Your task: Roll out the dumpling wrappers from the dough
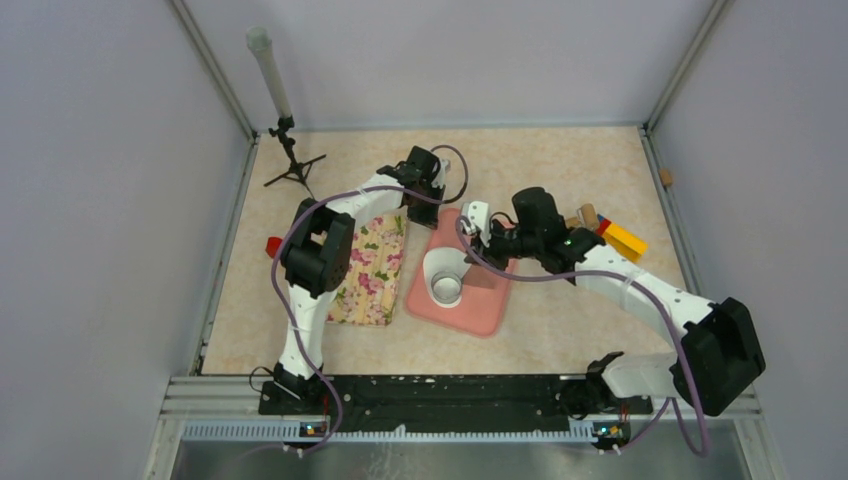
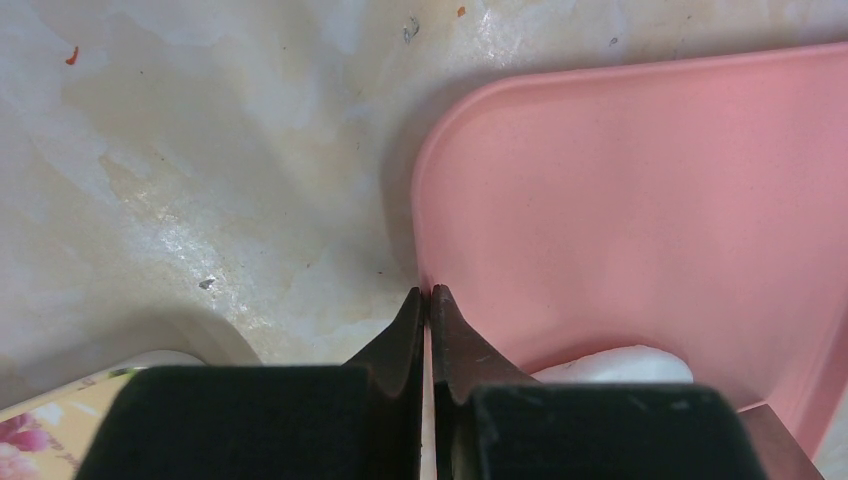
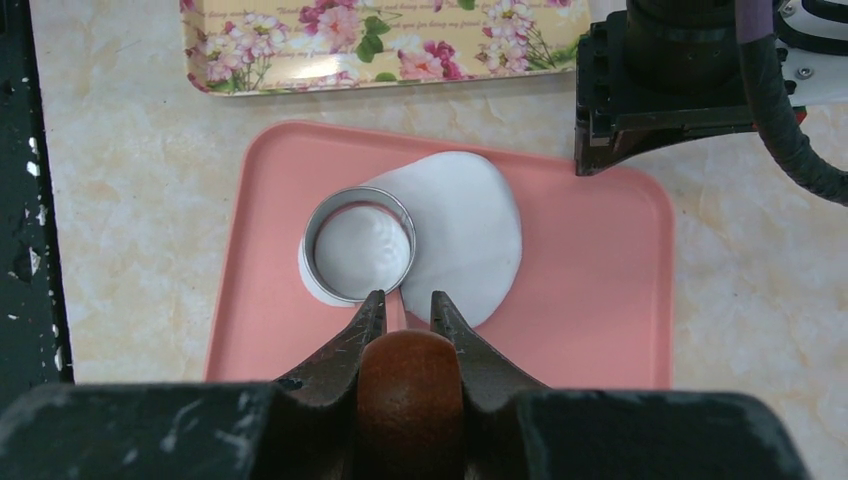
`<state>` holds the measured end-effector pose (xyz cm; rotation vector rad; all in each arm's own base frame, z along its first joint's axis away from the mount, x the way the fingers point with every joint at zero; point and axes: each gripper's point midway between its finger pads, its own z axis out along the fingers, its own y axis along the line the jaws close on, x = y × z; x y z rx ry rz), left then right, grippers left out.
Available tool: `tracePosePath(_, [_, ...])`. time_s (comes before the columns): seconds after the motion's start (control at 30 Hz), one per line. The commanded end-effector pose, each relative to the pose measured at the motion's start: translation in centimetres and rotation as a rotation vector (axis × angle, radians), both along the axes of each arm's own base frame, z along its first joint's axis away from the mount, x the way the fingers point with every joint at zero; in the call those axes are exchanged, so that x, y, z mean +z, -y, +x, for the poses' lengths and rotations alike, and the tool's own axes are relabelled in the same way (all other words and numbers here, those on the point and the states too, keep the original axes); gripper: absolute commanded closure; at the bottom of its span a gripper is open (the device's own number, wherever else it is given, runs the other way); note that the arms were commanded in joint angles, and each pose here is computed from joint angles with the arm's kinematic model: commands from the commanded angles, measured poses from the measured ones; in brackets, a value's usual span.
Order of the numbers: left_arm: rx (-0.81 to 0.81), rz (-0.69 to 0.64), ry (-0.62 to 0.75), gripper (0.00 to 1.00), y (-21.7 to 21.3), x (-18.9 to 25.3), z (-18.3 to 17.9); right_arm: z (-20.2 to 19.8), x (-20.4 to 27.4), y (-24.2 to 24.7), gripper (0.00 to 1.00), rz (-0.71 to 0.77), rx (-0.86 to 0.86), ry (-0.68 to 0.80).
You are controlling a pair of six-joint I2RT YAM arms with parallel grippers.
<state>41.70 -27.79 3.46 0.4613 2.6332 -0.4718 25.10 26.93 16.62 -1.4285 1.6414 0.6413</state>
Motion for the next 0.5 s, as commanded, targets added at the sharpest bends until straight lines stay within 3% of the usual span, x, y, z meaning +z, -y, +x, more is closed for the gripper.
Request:
tracePosePath(0.0, [-0.029, -0.012, 0.002, 1.0, 0.5, 0.4, -0.6, 2.6, -0.4, 0.1, 1.0, -0.054, -0.041, 0.098])
tracePosePath(0.47, [-0.067, -0.011, 0.002, 1.0, 1.2, 0.3, -1.2, 6.3, 0.6, -0.6, 1.0, -0.081, -0.069, 0.234])
